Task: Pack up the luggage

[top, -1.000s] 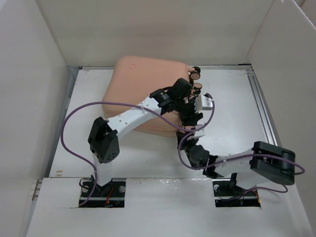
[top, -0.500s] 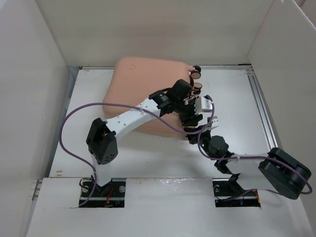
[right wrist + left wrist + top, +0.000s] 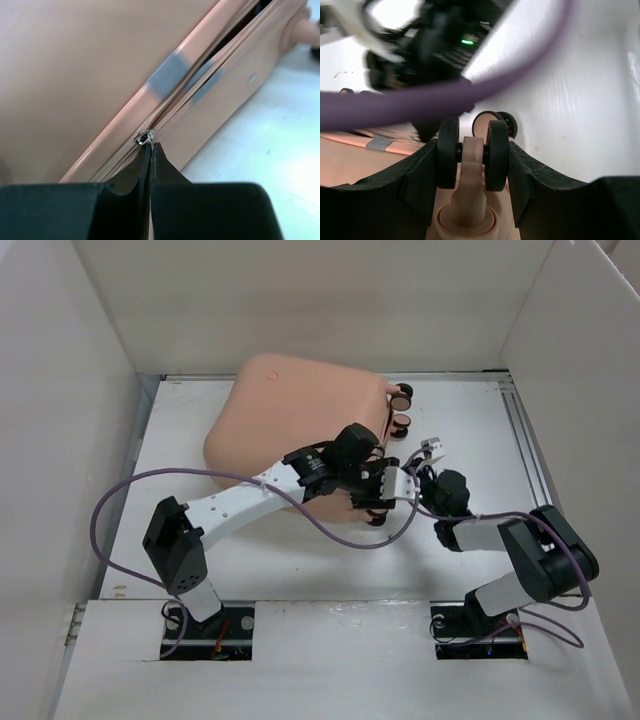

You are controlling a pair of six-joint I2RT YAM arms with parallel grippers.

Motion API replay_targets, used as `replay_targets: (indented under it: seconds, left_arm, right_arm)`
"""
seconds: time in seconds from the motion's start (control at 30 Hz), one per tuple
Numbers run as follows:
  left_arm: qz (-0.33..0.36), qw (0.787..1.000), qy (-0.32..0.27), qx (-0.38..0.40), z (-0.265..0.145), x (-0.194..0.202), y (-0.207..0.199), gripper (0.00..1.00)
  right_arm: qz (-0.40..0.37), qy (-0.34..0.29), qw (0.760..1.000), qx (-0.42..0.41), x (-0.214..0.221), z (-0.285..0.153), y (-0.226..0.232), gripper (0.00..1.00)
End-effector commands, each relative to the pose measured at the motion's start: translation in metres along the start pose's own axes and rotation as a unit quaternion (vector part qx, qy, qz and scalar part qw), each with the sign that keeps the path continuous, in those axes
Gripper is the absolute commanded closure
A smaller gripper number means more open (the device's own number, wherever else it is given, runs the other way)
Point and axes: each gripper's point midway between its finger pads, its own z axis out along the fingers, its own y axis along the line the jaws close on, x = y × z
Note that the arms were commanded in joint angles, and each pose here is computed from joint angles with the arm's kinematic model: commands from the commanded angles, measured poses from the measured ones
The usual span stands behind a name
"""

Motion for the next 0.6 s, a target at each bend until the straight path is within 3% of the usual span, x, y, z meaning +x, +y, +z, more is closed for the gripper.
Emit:
replay_targets:
  seconds: [0.0,0.1,0.27,0.5,0.57]
  left_arm:
    - [-0.028,0.987,0.060,0.145,-0.067,0.018,-0.108,1.00]
    - [0.005,0.980,0.087,0.181,-0.089,0.036,-0.128,1.00]
    - [0.041,0.958,0.127,0.255,-0.120,0.063,-0.180,1.00]
    - [0.078,0.951,0.178,0.241,-0.143,0.115,-0.208,1.00]
    - [0.070,0.950,0.180,0.246,-0.146,0.123,-0.217,1.00]
  right_arm:
    - [-0.031,-0.103,0.980,0.166,-0.067,0.003,-0.084,1.00]
    - [-0.009,-0.120,0.965,0.234,-0.072,-0.009,-0.110,1.00]
    - [0.000,-0.115,0.963,0.242,-0.078,-0.007,-0.125,1.00]
    - [0.049,-0.123,0.938,0.321,-0.059,-0.045,-0.157,1.00]
    - [0.056,-0.150,0.936,0.313,-0.070,-0.047,-0.154,1.00]
